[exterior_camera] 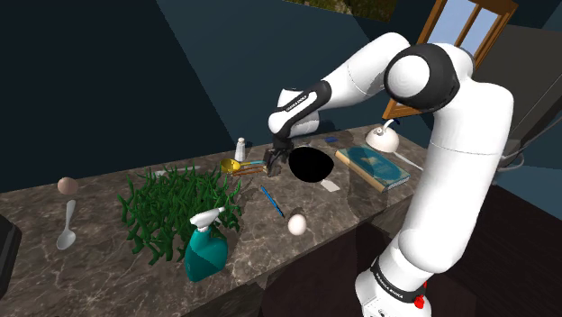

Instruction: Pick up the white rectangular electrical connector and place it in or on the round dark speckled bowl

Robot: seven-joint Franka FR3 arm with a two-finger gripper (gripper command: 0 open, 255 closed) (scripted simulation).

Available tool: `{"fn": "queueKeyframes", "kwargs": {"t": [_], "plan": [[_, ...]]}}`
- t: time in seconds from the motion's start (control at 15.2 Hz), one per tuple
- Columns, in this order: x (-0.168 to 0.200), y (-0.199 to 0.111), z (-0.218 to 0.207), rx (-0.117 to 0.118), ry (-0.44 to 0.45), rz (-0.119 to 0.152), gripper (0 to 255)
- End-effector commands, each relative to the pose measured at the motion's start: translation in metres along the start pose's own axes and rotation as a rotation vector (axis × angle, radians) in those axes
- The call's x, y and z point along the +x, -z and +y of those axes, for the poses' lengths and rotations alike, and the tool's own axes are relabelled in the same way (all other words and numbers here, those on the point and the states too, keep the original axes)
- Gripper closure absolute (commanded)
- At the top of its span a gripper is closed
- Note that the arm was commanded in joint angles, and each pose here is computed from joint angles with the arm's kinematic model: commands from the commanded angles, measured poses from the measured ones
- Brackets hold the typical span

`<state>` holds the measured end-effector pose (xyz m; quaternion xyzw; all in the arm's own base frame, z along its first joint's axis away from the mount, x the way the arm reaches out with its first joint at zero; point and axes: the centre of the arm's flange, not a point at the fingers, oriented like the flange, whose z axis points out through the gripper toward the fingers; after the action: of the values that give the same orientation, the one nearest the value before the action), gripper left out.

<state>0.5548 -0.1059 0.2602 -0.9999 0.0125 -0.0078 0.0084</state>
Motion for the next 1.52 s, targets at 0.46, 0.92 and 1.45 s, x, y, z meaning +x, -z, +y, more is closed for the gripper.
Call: {"fn": "queueKeyframes", "kwargs": {"t": [0.46,0.92,1.45], "plan": [[0.0,-0.025,-0.001,0.0,0.0,0.001,0],[0.0,-0.028,0.001,0.0,0.0,0.0,255],[0.0,-0.014,-0.001,0.0,0.0,0.001,255]]}}
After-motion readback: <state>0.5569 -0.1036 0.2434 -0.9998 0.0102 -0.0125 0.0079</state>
